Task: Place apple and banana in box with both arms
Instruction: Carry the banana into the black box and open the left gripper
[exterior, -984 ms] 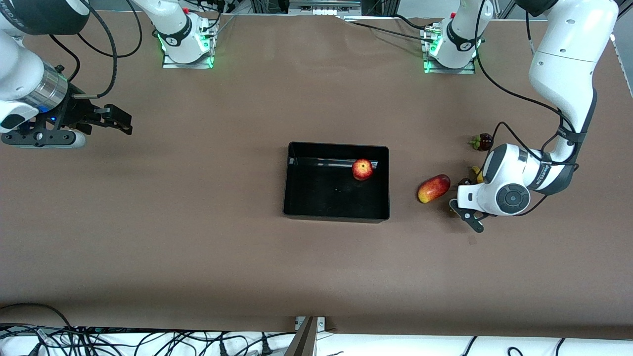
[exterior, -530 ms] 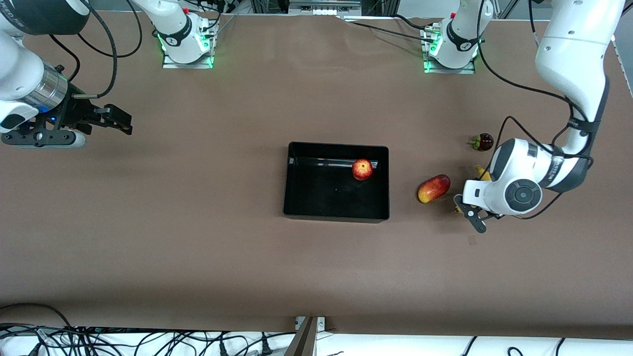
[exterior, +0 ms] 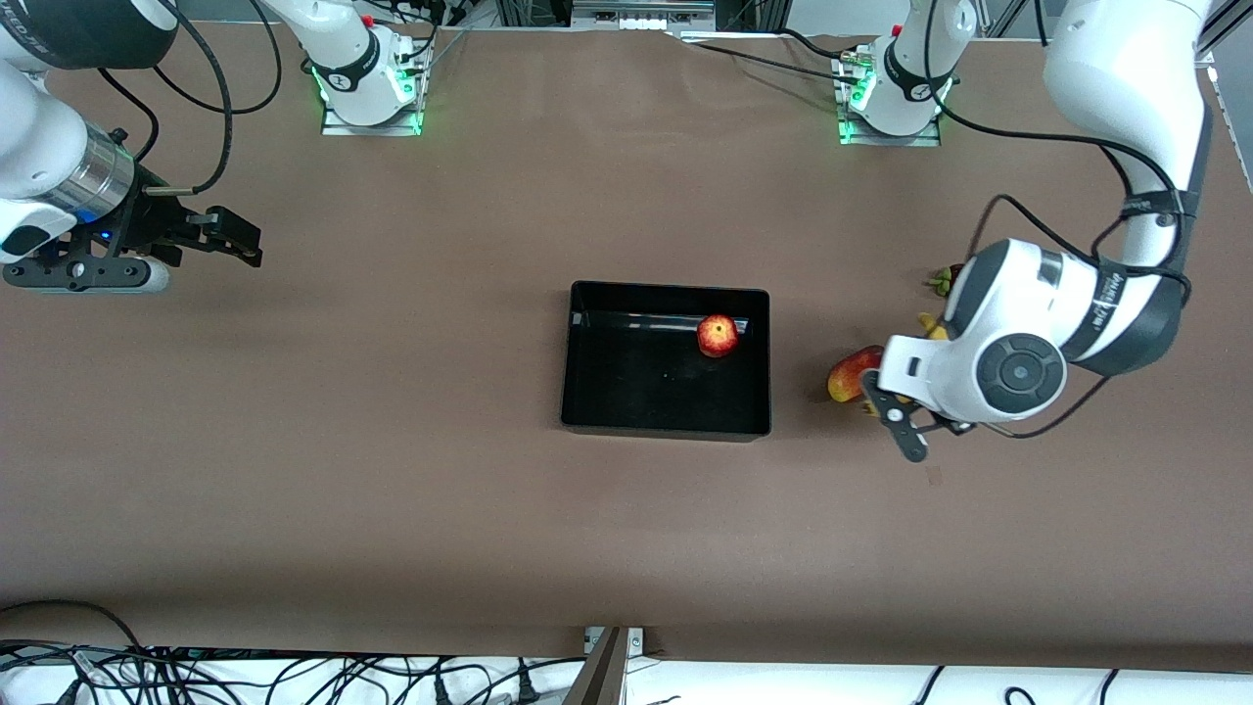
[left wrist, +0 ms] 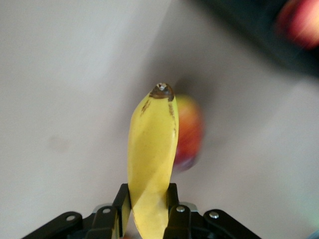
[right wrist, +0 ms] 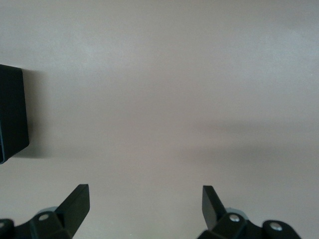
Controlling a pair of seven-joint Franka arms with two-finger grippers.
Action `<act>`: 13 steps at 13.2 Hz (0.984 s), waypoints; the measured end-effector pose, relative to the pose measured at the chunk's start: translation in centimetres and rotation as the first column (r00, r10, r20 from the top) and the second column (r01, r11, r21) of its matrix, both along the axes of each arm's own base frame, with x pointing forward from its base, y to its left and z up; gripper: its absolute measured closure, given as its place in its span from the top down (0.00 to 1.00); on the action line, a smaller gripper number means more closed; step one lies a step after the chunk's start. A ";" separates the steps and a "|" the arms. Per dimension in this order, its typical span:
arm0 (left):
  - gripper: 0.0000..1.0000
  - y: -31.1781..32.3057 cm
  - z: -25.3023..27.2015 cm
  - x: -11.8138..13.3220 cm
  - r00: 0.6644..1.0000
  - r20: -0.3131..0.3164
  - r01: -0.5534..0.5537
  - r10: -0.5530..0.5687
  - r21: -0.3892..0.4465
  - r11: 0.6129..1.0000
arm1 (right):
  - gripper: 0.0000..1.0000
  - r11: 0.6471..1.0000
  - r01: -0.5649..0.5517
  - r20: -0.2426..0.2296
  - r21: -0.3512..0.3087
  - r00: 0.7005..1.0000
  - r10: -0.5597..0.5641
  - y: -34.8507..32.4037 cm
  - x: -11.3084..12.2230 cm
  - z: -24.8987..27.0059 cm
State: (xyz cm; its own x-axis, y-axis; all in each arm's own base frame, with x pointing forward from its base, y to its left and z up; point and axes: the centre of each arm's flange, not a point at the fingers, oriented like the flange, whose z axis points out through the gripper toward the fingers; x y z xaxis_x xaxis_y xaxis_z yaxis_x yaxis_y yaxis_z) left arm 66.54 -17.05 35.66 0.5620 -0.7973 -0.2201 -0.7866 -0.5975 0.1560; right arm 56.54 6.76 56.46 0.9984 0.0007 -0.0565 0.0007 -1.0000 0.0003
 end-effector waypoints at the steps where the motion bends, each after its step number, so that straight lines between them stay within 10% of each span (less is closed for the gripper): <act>1: 0.33 -2.4 0.4 -0.6 0.991 -0.020 -0.132 0.132 -0.032 0.991 | 1.00 1.000 0.000 0.000 0.000 1.000 0.000 0.0 0.0 0.0; 8: 0.33 -24.3 -2.8 -5.7 0.752 -0.015 -0.658 0.659 -0.080 0.748 | 1.00 1.000 0.000 0.000 0.000 1.000 0.000 0.0 0.0 0.0; 13: 0.33 -28.9 -10.2 -7.4 0.749 -0.021 -0.659 0.662 -0.118 0.743 | 1.00 1.000 0.000 0.000 0.000 1.000 0.000 0.0 0.0 0.0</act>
